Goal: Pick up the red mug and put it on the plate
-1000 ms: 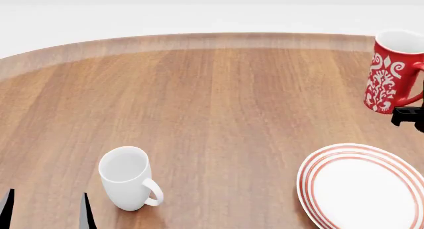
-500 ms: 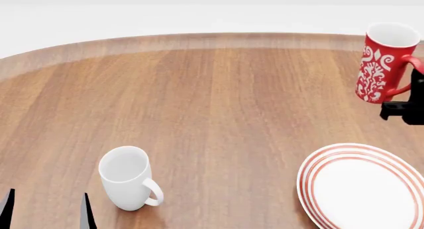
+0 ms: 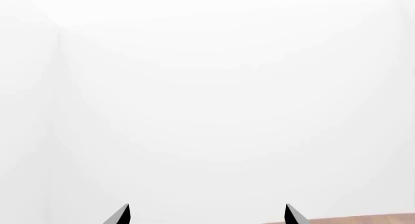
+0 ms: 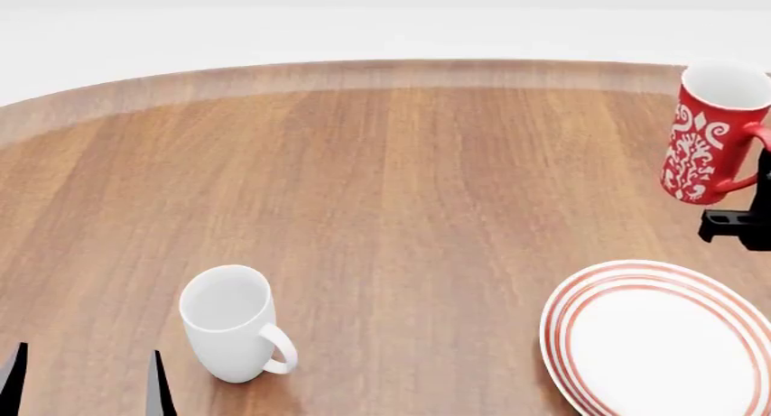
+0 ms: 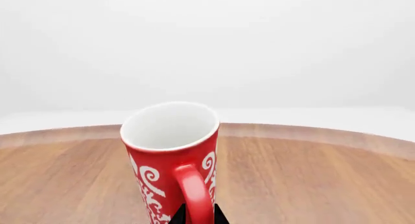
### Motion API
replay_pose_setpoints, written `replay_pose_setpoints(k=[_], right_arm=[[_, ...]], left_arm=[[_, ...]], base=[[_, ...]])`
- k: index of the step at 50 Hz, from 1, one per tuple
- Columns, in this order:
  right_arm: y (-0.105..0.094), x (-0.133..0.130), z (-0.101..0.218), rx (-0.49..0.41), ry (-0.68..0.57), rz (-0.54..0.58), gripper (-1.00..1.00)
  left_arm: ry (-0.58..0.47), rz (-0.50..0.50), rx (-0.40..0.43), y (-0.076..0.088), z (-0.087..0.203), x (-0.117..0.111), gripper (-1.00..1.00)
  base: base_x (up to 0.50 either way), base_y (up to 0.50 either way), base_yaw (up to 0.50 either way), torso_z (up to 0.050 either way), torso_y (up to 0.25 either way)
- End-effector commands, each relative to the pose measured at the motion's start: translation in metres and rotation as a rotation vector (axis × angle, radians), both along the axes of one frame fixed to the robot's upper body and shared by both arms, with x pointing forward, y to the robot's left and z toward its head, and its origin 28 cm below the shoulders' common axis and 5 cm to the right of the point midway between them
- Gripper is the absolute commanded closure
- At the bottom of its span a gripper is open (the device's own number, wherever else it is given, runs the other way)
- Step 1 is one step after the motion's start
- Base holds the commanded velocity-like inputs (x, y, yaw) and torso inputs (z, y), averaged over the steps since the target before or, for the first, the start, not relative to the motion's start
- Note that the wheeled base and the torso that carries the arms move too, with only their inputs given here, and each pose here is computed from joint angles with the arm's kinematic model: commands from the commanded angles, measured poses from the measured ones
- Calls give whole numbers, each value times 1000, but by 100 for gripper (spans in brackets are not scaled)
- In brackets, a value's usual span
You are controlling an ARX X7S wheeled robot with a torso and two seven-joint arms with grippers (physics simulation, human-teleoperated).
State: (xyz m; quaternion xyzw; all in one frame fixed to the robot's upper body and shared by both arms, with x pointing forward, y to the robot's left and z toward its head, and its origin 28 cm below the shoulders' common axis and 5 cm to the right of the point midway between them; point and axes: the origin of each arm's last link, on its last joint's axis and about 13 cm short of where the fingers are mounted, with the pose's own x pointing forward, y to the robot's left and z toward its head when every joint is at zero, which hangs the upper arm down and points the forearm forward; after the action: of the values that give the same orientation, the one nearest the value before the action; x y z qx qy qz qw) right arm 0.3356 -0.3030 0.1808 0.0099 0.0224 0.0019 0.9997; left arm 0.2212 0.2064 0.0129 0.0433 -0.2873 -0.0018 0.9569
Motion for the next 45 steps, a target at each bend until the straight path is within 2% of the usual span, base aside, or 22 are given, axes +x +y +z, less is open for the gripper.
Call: replay_pose_setpoints(k=[1, 32, 45], right_arm=[[-5, -4, -6, -8, -10, -18, 100], [-11, -18, -27, 19, 25, -13, 100], [-9, -20, -27, 21, 19, 1, 100]], left_arm=[[0, -1, 4, 0, 0, 0, -100], [-6, -8, 1, 0, 0, 0, -100], [-15, -13, 19, 0, 0, 0, -100]], base=[[0, 0, 0, 0, 0], [0, 0, 0, 0, 0], [0, 0, 0, 1, 0]])
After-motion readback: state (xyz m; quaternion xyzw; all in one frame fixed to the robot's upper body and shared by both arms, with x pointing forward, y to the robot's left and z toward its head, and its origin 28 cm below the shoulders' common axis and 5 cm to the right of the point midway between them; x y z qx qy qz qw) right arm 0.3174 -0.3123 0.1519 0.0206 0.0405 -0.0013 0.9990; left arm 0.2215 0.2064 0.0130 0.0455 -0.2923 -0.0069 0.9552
